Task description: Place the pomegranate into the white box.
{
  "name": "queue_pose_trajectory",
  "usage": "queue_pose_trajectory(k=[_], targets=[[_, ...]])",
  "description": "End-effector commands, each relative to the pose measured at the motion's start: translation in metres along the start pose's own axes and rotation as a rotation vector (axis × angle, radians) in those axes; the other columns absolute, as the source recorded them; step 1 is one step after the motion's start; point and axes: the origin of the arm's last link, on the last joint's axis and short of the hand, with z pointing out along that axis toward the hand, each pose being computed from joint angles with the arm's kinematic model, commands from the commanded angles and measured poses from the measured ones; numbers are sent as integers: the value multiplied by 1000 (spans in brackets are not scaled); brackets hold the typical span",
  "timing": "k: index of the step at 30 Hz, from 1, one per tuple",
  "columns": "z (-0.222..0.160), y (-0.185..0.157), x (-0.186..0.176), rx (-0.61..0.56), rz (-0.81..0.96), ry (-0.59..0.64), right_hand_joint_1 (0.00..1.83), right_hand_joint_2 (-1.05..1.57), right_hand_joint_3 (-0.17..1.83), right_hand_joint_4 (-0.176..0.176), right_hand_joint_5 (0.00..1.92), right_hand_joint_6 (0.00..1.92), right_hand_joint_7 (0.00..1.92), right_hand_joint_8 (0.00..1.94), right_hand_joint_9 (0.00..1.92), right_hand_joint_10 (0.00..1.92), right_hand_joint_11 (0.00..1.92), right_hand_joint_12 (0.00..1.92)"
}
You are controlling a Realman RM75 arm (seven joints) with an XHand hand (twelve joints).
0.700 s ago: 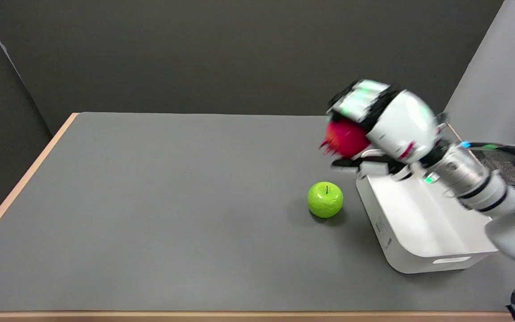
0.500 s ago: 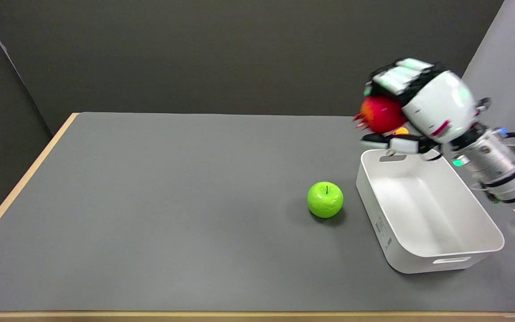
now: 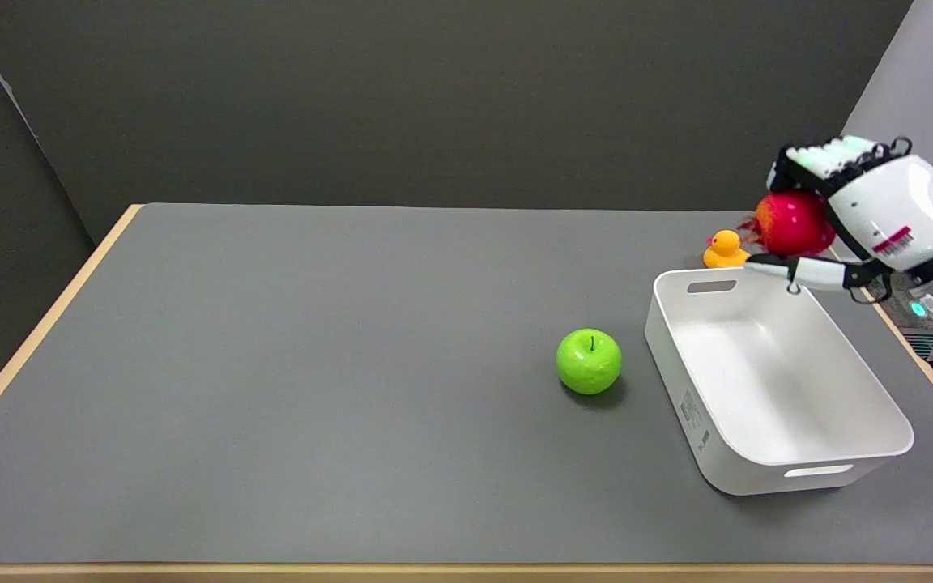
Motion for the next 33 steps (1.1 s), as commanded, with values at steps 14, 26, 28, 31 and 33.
queue_pose_trajectory(k=[14, 26, 28, 31, 33], targets=[[-63, 4, -35, -148, 379, -152, 630, 741, 993, 86, 267, 721, 447, 548, 428, 903, 282, 1427], [-55, 5, -28, -143, 437, -71, 294, 570, 924, 98, 43, 306, -1, 39, -1, 329, -1, 1016], [-51, 3, -25, -147, 471, -31, 286, 570, 920, 97, 44, 304, -1, 34, -1, 316, -1, 1010], [-40, 0, -14, -132, 540, 84, 271, 570, 921, 95, 44, 300, -1, 32, -1, 302, -1, 996], [-33, -3, -8, -114, 581, 147, 242, 572, 922, 92, 42, 290, -1, 33, -1, 287, -1, 969]])
